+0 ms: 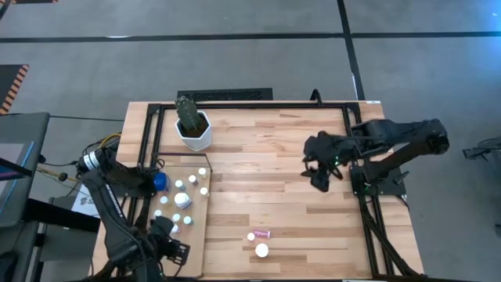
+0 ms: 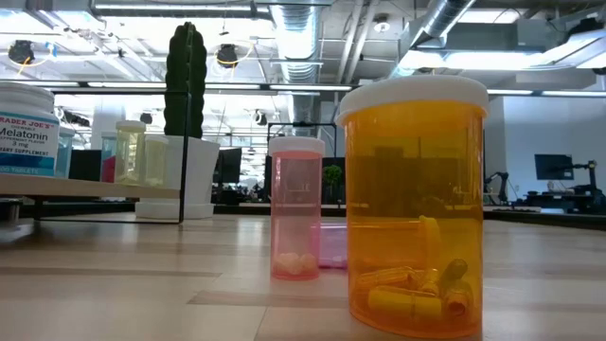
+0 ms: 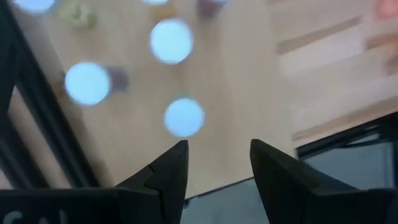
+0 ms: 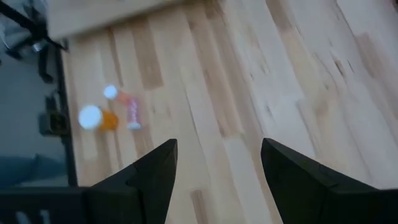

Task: Pick and place medicine bottles onto shelf by color
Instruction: Put the red pill bottle on the shelf

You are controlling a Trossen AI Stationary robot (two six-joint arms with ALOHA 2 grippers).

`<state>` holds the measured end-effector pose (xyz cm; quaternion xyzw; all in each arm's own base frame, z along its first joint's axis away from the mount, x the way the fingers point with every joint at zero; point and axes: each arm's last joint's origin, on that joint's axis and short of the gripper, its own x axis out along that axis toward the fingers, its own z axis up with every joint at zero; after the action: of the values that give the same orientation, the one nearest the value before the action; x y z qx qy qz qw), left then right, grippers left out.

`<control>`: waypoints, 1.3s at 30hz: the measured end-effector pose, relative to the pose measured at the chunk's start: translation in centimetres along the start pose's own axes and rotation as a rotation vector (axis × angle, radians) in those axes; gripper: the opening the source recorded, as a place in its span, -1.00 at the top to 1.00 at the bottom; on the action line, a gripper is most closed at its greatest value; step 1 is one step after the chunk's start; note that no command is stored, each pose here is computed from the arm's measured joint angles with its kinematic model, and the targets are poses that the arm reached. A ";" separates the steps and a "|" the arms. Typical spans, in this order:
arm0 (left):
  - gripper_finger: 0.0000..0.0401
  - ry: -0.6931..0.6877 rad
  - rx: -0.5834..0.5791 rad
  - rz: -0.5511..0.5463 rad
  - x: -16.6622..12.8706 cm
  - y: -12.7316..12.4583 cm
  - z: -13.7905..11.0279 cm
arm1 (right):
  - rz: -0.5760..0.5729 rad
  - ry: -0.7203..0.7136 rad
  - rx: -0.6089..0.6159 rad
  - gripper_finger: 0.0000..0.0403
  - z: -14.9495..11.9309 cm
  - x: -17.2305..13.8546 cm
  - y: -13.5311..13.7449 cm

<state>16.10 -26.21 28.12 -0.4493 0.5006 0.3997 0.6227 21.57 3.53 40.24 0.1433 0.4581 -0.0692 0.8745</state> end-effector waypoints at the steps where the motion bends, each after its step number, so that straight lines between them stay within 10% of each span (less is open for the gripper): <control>1: 0.21 -0.013 -0.005 -0.015 -0.3 -0.2 0.2 | 0.006 -0.021 0.003 -0.27 0.0 0.2 0.4; 16: 0.21 -0.285 0.135 -0.354 -6.0 -5.6 5.2 | 0.017 -0.044 -0.031 -0.27 -2.2 8.0 7.4; 29: 0.21 -0.419 0.487 -0.392 -8.8 -7.5 7.9 | -0.004 -0.004 0.018 -0.27 -4.5 17.8 13.6; 39: 0.21 -0.409 0.542 -0.389 -8.8 -7.6 7.7 | 0.048 -0.071 0.021 -0.27 -4.0 24.2 14.8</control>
<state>23.73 -21.33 38.73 -0.2662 0.3590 0.2086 0.8699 35.96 19.12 20.98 0.1608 0.4224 -0.0581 0.8901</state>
